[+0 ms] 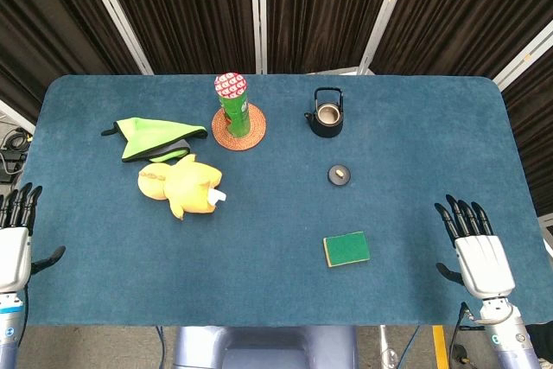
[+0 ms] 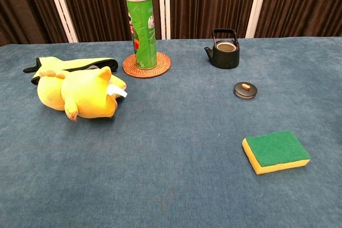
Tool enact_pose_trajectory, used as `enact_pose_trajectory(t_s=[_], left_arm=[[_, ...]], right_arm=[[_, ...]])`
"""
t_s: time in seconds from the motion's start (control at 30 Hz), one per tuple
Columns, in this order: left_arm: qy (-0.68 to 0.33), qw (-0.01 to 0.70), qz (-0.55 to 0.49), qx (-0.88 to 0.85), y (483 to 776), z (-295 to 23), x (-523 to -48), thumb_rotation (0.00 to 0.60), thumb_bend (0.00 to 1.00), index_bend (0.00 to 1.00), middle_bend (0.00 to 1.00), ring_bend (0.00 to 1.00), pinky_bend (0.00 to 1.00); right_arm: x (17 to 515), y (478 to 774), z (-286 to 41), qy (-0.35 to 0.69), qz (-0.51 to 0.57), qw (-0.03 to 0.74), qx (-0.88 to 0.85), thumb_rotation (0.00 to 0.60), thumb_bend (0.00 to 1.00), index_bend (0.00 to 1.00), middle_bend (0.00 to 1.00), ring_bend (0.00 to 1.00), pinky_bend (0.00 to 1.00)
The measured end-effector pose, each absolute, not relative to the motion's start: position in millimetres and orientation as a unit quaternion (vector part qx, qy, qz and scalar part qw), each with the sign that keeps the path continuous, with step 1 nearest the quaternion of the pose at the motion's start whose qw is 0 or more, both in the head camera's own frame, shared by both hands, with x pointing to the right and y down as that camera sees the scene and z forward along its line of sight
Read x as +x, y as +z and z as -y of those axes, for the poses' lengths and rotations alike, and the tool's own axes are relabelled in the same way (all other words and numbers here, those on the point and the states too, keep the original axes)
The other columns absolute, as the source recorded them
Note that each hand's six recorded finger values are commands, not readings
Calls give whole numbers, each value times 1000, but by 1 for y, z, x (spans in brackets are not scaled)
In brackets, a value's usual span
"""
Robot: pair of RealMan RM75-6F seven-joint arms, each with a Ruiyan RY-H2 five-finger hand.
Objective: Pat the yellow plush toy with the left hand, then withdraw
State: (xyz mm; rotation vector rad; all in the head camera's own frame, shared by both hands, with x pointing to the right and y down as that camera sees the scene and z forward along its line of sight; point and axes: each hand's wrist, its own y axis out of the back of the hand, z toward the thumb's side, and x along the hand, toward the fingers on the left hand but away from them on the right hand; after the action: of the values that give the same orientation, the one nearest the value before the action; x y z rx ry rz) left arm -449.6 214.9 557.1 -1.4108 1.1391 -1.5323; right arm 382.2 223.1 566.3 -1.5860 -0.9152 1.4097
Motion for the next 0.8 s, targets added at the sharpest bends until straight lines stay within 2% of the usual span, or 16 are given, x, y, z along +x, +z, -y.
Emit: enact_pose_trajectory(t_s=[0.8], left_arm=[[-598, 375, -442, -554, 560, -214, -447, 600, 139, 0, 0, 0, 0]], right_arm=[[383, 563, -222, 554, 370, 402, -628, 600, 117, 0, 0, 0, 0]])
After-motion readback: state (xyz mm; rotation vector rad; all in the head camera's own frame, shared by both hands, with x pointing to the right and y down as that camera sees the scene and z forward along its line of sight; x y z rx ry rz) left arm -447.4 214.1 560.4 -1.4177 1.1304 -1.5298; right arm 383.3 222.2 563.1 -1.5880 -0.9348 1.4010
